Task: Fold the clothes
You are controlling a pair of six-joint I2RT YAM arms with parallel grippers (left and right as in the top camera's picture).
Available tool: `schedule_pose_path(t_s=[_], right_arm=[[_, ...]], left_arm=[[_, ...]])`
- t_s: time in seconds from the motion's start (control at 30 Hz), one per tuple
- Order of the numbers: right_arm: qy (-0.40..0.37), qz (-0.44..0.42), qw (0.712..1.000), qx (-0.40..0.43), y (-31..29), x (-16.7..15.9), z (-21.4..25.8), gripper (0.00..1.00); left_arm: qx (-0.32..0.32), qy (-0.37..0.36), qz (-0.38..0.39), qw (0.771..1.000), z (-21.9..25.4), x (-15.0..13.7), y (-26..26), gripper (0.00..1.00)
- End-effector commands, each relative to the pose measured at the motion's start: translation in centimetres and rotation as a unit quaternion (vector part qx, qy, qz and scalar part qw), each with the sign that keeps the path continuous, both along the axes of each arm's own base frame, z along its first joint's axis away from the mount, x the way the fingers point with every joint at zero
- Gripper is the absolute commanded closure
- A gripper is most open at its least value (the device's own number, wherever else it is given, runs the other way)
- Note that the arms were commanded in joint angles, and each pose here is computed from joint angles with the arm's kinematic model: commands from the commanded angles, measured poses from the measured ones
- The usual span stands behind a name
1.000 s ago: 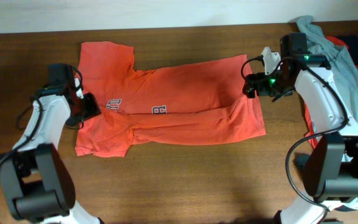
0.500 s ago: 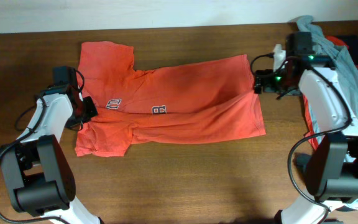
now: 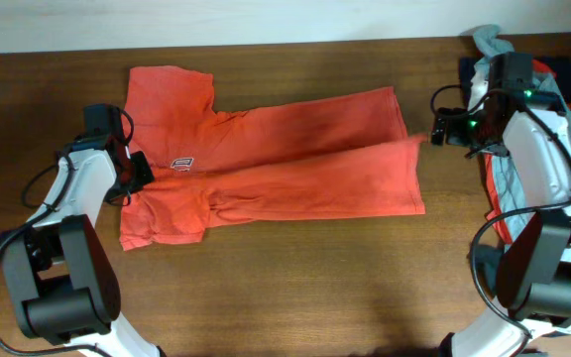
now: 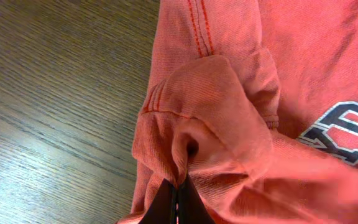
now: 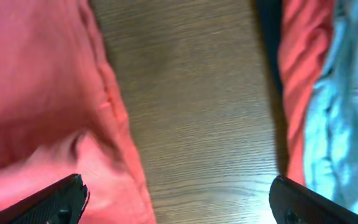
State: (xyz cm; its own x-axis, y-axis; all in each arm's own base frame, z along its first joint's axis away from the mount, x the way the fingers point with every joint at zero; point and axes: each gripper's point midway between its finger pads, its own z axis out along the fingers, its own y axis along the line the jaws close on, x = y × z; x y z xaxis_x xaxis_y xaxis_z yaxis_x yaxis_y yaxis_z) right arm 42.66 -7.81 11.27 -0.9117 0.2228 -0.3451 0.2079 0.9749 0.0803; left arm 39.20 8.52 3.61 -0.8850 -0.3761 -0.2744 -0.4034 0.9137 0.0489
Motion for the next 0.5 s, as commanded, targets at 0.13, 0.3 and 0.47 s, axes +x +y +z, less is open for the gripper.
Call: schedule_pose_path(t_s=[0.13,0.3,0.47], right_arm=[[0.002,-0.04,0.999,-0.002,-2.8,-0.6,-0.1,0.01],[-0.007,-0.008,1.0,0.024,-1.7,-0.3,0.0,0.01],[-0.001,-0.009,1.0,0.026,-1.6,-0.6,0.1,0.01]], left_arm=[[0.011,0.009,0.008,1.0,-0.6,-0.4,0.7,0.99],[0.011,0.008,0.008,1.0,-0.5,-0.3,0.7,0.99],[0.011,0.0,0.007,1.0,1.9,0.9,0.8,0.66]])
